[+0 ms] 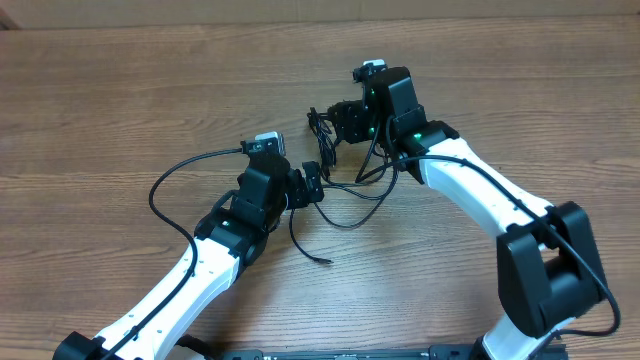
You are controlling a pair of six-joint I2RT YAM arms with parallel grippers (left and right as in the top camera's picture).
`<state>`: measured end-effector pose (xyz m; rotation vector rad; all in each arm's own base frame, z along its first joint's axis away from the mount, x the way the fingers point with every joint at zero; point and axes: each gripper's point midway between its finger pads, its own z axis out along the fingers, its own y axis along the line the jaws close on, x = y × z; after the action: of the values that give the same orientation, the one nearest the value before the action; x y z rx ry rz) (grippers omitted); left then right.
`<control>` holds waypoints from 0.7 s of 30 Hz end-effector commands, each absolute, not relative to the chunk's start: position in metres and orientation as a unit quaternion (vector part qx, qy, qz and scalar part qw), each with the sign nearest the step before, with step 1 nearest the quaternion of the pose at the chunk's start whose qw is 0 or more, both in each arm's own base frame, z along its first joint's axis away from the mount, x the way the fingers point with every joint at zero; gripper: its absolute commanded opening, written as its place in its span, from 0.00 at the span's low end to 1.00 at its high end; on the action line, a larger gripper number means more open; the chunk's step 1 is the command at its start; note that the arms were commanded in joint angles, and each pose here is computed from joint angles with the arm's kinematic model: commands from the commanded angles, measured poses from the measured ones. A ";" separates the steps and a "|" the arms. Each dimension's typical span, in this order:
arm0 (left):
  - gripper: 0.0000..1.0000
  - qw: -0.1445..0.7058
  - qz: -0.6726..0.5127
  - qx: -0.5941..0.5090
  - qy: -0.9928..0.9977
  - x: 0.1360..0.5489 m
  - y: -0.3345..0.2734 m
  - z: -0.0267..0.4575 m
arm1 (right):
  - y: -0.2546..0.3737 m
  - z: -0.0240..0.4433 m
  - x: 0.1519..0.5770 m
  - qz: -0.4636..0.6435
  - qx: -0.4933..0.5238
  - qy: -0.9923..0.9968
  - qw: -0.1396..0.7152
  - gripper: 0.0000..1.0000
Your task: Untangle cables
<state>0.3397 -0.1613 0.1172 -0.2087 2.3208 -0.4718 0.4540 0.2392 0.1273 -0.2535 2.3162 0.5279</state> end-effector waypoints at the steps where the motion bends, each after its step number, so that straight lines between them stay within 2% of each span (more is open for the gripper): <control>1: 1.00 0.371 -0.188 -0.084 0.905 0.341 -0.162 0.118 | 0.252 0.119 0.458 0.227 -0.130 0.894 0.363 0.67; 14: 1.00 0.371 -0.188 -0.084 0.905 0.341 -0.162 0.118 | 0.273 0.096 0.457 0.270 -0.152 0.887 0.343 0.71; 21: 1.00 0.371 -0.188 -0.084 0.905 0.341 -0.162 0.118 | 0.289 0.093 0.441 0.281 -0.193 0.881 0.327 0.72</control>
<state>0.3397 -0.1613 0.1172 -0.2087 2.3208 -0.4718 0.4462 0.2734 0.0868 -0.4170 2.3401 0.7093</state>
